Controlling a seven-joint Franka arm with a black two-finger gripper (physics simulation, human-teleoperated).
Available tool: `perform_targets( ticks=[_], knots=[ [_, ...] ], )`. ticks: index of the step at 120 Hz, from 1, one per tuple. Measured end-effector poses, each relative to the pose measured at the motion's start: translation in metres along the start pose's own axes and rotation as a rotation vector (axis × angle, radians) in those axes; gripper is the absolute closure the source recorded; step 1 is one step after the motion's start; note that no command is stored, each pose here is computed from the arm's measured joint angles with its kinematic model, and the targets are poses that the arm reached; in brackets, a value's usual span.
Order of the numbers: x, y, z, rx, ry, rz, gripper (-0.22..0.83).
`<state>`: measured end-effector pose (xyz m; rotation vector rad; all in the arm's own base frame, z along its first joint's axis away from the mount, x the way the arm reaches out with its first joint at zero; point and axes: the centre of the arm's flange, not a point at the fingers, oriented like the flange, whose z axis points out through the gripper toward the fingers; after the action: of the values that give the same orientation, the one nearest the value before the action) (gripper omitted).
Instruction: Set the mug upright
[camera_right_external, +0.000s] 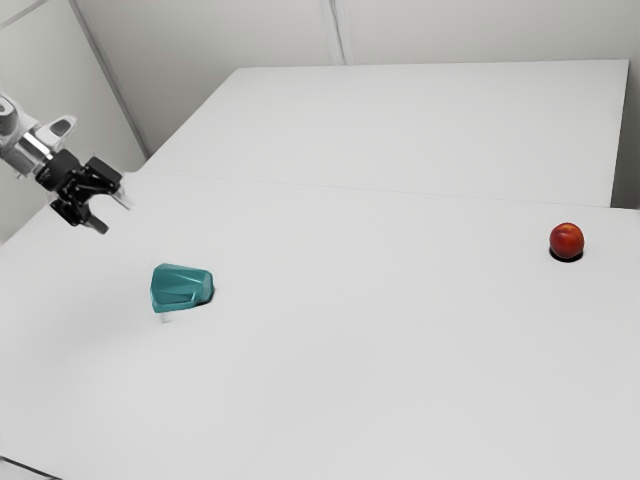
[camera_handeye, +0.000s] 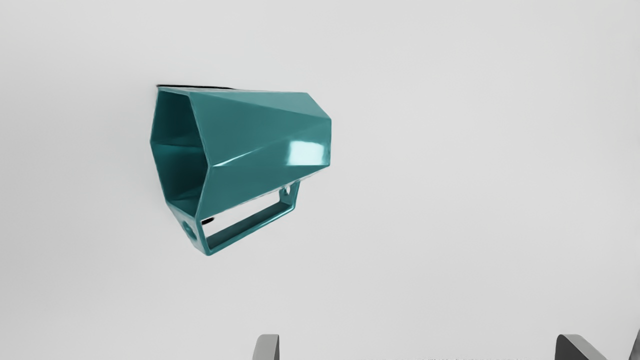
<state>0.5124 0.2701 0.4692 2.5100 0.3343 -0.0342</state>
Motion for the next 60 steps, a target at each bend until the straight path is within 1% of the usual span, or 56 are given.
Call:
perform_targets(
  ticks=[11,25,38,60],
  knots=[
    [0.004,-0.026,0.025,-0.054,-0.001,-0.011,0.0],
    [0.008,-0.05,0.044,-0.085,0.015,-0.006,0.0],
    [0.018,-0.073,0.066,-0.112,0.03,-0.004,0.0],
    [0.023,-0.097,0.1,-0.181,0.068,0.0,0.0]
  ],
)
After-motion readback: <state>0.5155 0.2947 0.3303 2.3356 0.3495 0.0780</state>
